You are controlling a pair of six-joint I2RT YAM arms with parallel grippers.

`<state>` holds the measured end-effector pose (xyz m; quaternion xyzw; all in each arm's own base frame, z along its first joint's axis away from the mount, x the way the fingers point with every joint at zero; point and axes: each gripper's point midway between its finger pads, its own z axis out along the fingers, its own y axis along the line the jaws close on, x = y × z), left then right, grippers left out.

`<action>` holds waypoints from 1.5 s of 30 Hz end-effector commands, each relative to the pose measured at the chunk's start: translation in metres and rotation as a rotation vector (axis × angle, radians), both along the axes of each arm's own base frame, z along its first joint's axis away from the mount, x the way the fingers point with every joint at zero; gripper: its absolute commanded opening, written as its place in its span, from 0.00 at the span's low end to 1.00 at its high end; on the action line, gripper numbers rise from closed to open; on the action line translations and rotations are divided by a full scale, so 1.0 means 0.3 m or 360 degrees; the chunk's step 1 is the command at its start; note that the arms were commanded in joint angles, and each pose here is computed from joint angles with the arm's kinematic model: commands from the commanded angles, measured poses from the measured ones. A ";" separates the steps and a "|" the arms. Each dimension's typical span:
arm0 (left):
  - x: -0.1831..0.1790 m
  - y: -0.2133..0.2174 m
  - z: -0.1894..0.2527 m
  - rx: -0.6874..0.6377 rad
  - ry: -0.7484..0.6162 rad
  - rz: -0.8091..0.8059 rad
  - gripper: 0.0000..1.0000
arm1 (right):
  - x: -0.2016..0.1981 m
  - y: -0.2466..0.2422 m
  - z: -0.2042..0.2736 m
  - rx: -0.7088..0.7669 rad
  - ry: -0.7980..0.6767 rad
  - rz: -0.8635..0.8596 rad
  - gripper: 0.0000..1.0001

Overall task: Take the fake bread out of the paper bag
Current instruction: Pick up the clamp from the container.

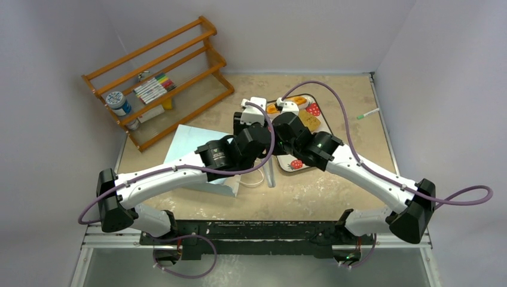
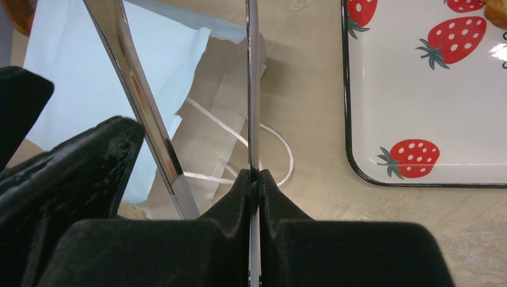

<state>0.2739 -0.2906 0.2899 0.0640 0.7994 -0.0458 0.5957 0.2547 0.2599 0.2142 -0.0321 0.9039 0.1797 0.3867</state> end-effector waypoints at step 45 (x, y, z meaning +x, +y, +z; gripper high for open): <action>-0.083 0.377 0.071 -0.0187 -0.0115 0.0458 0.00 | -0.060 -0.190 0.108 0.0025 -0.0102 -0.0320 0.00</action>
